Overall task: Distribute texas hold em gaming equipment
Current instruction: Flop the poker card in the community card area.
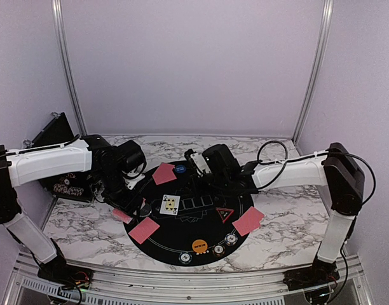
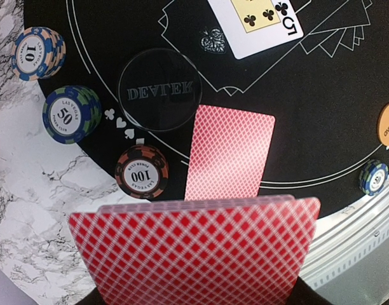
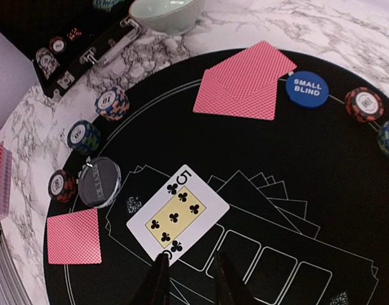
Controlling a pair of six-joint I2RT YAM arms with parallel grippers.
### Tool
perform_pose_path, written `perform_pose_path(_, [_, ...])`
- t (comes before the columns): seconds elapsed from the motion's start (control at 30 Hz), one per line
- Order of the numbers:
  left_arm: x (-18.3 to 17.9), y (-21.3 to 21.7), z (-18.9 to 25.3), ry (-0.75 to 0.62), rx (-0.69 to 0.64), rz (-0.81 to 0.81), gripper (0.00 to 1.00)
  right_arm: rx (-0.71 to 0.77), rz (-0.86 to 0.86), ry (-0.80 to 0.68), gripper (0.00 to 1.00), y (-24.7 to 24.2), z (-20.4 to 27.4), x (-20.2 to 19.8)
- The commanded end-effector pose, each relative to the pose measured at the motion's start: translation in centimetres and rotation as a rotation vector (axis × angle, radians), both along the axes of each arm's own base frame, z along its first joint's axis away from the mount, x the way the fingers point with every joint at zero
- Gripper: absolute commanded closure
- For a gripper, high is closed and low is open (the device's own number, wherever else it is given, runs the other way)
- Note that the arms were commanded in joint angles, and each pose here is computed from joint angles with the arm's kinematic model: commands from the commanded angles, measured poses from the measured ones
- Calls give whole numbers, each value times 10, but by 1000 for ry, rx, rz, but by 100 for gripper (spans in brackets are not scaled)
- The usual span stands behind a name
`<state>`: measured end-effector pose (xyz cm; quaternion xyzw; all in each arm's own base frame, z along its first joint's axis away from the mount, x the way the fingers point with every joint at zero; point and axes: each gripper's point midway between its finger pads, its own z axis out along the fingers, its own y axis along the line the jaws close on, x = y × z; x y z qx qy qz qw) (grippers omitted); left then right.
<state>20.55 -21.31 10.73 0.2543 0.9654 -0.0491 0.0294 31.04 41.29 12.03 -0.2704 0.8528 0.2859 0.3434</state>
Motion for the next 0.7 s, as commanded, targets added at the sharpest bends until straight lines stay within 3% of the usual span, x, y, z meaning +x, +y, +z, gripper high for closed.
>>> perform_pose_path(0.0, [5, -8, 7, -6, -26, -14, 42, -93, -94, 172, 85, -2, -44, 1])
perform_pose_path(0.17, [5, -9, 9, -13, -31, -18, 42, -134, -144, 175, 94, 1, -67, 15])
perform_pose_path(0.67, [3, -7, 7, -10, -24, -19, 42, -243, -166, 154, 98, 9, -117, 30])
